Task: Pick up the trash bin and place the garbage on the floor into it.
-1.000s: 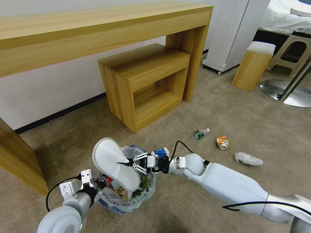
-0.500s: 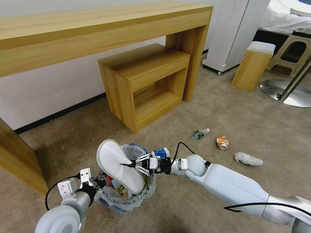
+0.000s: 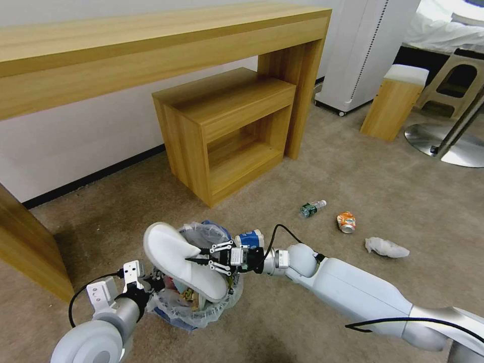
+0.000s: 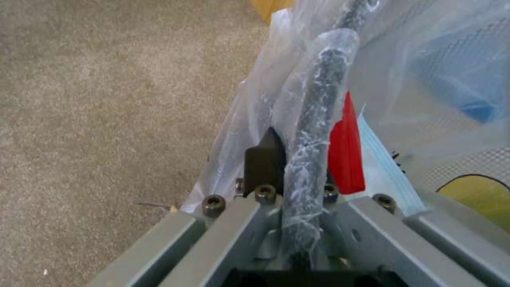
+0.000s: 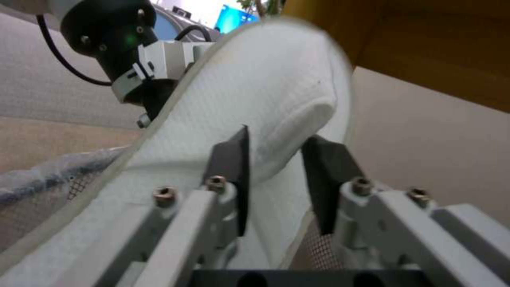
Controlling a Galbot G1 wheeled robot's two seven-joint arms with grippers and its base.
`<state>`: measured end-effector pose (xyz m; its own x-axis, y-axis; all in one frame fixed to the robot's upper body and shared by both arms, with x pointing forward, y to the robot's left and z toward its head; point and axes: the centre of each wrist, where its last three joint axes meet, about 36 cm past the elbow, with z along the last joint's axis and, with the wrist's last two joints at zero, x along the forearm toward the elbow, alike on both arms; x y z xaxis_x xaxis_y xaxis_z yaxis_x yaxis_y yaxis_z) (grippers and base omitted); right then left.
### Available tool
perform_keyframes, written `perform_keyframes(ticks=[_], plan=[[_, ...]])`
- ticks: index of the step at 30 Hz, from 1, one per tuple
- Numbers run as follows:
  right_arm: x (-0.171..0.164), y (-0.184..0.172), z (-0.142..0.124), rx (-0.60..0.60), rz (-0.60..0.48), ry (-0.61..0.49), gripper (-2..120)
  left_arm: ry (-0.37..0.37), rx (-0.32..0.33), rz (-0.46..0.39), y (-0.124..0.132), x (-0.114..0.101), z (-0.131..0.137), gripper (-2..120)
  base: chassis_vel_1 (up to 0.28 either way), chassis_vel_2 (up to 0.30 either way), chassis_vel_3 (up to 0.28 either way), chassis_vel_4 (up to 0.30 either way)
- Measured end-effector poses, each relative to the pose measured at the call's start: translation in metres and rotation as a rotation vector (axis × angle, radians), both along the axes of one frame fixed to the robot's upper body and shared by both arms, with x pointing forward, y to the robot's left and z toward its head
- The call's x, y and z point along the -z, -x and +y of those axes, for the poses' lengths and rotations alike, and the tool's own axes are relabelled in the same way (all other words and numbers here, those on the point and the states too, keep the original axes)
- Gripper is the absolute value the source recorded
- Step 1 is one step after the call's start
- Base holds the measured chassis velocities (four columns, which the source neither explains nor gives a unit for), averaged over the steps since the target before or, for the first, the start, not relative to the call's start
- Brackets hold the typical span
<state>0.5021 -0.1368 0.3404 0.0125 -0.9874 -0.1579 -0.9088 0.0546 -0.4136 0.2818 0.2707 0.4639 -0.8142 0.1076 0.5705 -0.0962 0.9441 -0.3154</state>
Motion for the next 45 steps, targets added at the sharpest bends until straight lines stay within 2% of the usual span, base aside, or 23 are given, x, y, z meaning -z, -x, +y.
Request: perform_keyframes(ticks=[2, 3, 5, 7, 10, 13, 15, 19, 45], plan=[[0.002, -0.001, 0.003, 0.000, -0.003, -0.004, 40, 0.001, 0.000, -0.001, 0.000, -0.001, 0.000, 0, 0.000, 0.000, 0.000, 0.000], [0.002, -0.001, 0.003, 0.000, -0.003, -0.004, 40, 0.001, 0.000, -0.001, 0.000, -0.001, 0.000, 0, 0.000, 0.000, 0.000, 0.000], [0.003, 0.000, 0.005, -0.002, -0.004, -0.008, 53, 0.001, -0.002, -0.002, 0.000, -0.001, 0.000, 0, 0.000, 0.000, 0.000, 0.000], [0.003, 0.000, 0.006, -0.002, -0.004, -0.009, 57, 0.002, -0.003, -0.002, 0.000, -0.001, 0.000, 0, 0.000, 0.000, 0.000, 0.000], [0.003, 0.000, 0.006, 0.006, -0.006, -0.014, 73, 0.003, -0.004, -0.003, 0.000, -0.001, 0.000, 0, 0.000, 0.000, 0.000, 0.000], [0.003, -0.001, 0.006, 0.009, -0.006, -0.016, 77, 0.003, -0.004, -0.003, 0.000, -0.001, 0.000, 0, 0.000, 0.000, 0.000, 0.000], [0.000, -0.002, 0.010, 0.010, -0.011, -0.025, 90, 0.005, -0.005, 0.001, 0.000, 0.001, 0.000, 0, 0.000, 0.000, 0.000, 0.000], [-0.001, -0.003, 0.009, 0.011, -0.014, -0.026, 99, 0.005, -0.005, 0.001, 0.000, 0.001, -0.001, 0, 0.000, 0.000, 0.000, 0.000], [-0.010, -0.009, 0.001, 0.027, -0.034, -0.030, 96, 0.031, -0.026, -0.012, -0.007, -0.007, 0.007, 0, 0.000, 0.000, 0.000, 0.000]])
